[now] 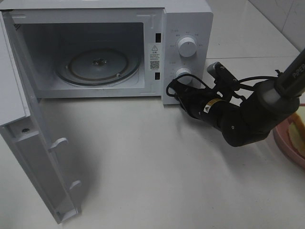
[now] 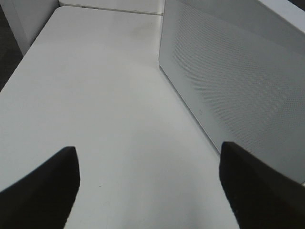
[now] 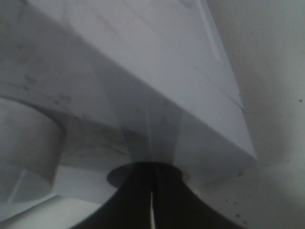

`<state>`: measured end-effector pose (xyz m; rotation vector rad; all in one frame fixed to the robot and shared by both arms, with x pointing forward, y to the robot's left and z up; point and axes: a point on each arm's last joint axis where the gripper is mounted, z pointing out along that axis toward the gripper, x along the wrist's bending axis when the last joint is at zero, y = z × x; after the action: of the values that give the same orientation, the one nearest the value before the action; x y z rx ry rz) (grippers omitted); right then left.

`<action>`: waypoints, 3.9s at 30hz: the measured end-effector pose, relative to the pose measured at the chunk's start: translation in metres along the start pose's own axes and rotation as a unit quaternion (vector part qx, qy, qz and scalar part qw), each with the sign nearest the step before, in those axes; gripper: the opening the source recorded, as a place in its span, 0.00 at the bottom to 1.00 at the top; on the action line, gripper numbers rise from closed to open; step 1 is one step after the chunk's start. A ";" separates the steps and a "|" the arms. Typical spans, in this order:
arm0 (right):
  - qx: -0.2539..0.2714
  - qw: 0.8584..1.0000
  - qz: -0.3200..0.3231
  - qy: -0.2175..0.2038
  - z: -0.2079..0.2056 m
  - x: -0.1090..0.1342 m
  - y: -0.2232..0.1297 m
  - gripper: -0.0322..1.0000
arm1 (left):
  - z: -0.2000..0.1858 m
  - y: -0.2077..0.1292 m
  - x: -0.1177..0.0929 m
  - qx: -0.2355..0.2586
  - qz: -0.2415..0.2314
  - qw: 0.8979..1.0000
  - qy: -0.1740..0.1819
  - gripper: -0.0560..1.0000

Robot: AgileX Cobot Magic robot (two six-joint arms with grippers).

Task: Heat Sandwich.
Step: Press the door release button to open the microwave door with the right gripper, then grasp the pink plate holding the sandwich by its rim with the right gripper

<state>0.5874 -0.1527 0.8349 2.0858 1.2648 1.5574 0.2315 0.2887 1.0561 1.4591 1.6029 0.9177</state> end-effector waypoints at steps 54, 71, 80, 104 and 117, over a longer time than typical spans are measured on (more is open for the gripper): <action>0.081 0.969 -0.232 -0.032 -0.167 0.051 0.073 0.20 | 0.000 0.000 0.000 0.000 0.000 1.000 0.000 0.77; 0.241 0.906 -0.337 -0.082 -0.190 0.087 0.113 0.62 | 0.000 0.000 0.000 0.000 0.000 1.000 0.000 0.77; 0.289 0.894 -0.311 -0.140 -0.197 0.076 0.141 0.78 | 0.000 0.000 0.000 0.000 0.000 1.000 0.000 0.77; 0.400 0.843 -0.245 -0.264 -0.122 -0.009 0.136 0.75 | 0.000 0.000 0.000 0.000 0.000 1.000 0.000 0.77; 0.415 0.826 -0.230 -0.304 -0.096 -0.038 0.118 0.75 | 0.000 0.000 0.000 0.000 0.000 1.000 0.000 0.77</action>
<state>0.5594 -0.2784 0.9237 2.1334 2.1397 0.0459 0.2315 0.2887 1.0561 1.4591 1.6029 0.9177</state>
